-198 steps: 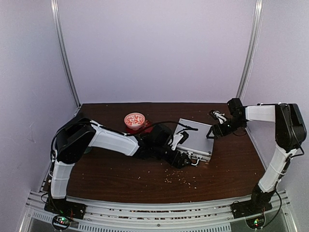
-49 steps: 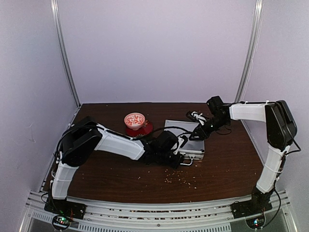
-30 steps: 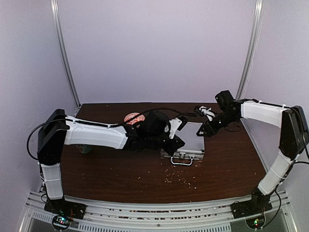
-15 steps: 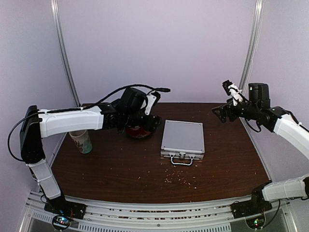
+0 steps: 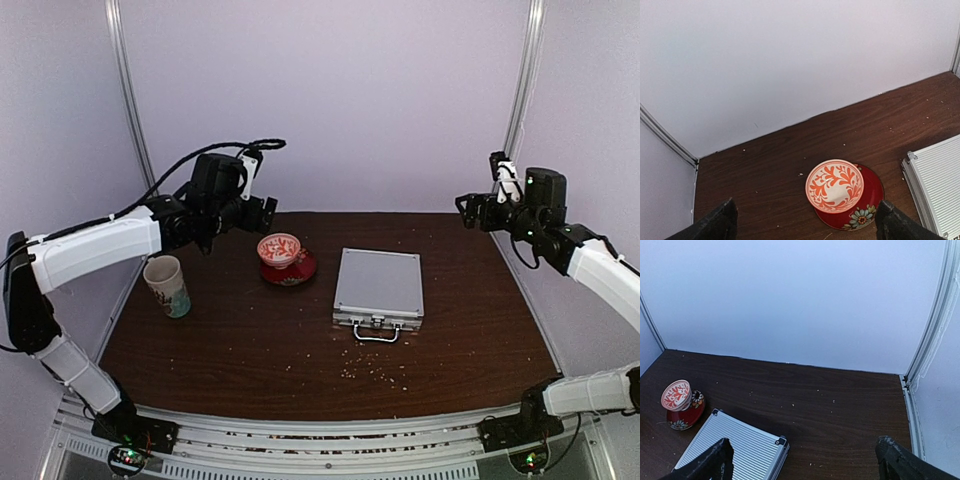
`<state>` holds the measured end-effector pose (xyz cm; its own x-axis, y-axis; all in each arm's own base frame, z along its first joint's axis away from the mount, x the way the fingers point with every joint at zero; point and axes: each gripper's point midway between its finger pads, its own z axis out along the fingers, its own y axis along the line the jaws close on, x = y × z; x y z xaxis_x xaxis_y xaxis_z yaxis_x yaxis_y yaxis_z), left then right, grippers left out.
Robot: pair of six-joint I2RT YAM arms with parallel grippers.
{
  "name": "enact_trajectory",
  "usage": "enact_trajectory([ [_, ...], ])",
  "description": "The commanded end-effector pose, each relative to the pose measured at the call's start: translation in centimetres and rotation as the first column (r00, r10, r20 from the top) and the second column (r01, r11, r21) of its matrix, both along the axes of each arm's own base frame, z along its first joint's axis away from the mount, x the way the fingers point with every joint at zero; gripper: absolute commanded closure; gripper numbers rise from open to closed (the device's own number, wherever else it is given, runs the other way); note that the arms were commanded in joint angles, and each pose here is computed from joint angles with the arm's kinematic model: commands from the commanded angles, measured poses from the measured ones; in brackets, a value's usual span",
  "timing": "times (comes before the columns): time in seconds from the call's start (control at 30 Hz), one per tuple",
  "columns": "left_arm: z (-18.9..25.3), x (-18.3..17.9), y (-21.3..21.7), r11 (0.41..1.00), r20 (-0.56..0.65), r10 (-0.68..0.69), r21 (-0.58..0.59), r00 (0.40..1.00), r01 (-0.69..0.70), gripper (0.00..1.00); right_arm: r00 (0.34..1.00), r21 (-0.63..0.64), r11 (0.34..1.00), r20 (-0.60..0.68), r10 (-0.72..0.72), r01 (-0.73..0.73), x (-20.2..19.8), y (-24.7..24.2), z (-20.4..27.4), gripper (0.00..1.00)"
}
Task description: Pack up texas hold em set
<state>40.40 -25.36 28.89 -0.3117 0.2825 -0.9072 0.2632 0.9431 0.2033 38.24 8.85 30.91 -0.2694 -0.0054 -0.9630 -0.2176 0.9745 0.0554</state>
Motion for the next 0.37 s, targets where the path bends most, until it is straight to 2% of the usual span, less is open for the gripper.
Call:
enact_trajectory([
  [0.0, 1.0, 0.6, 2.1, 0.997, 0.055, 0.070, -0.019, 0.996, -0.069, 0.02, 0.996, 0.004, 0.997, 0.051, -0.074, 0.074, -0.1, -2.1, 2.1, 0.00],
  [0.13, 1.7, 0.4, 2.4, 0.997, 0.059, 0.058, -0.053, 0.997, -0.055, 0.02, 0.996, -0.024, 0.997, 0.056, -0.074, 0.076, -0.4, -2.4, 2.9, 0.00],
  [0.33, 2.3, -0.3, 2.0, 0.996, 0.061, 0.018, -0.088, 0.998, -0.012, 0.02, 0.997, -0.022, 0.998, 0.030, -0.066, 0.067, -0.1, -2.7, 1.1, 0.00],
])
